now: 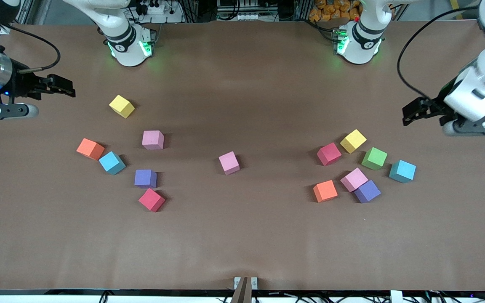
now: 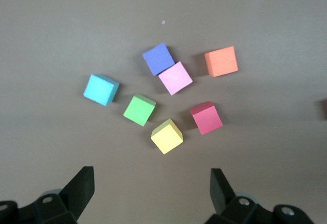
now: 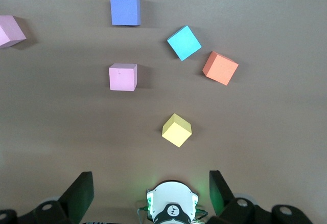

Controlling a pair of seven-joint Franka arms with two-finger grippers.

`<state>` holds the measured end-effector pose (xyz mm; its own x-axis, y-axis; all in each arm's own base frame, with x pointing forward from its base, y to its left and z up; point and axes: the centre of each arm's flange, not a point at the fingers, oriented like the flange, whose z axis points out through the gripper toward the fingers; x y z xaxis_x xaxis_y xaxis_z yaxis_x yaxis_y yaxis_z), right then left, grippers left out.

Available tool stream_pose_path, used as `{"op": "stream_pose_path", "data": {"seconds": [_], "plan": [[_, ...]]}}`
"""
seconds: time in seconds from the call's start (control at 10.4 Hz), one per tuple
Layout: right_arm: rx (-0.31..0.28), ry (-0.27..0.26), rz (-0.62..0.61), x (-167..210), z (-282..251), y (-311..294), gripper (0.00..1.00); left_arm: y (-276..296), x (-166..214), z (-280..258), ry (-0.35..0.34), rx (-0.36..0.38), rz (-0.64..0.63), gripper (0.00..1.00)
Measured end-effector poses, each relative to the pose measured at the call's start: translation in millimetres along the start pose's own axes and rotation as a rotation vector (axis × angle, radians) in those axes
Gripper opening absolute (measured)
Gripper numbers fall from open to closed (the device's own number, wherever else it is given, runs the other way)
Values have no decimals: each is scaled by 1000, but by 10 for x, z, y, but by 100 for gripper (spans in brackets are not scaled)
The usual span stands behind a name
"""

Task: Form number 2 with 11 blocks
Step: 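Lower both grippers onto the hot pink and lilac cubes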

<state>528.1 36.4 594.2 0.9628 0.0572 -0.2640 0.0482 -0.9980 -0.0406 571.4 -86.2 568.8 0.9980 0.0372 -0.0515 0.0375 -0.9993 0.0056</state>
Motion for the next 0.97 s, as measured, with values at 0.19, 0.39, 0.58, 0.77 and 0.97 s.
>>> {"op": "stream_pose_path", "data": {"seconds": [0.19,0.39,0.58,0.77,0.97], "plan": [[7,16,20,67,36,112,100,75,102,640,-71,-17,-112,100],[16,9,18,174,137,134,100,196,95,1203,-103,-36,-150,100],[27,25,-21,415,370,-82,100,513,-16,1690,-103,-33,-142,100],[29,58,-55,726,837,-327,100,823,-137,2164,-97,-31,-169,100],[37,54,-52,880,1353,-592,100,941,-207,2564,-105,-28,-173,100]]}}
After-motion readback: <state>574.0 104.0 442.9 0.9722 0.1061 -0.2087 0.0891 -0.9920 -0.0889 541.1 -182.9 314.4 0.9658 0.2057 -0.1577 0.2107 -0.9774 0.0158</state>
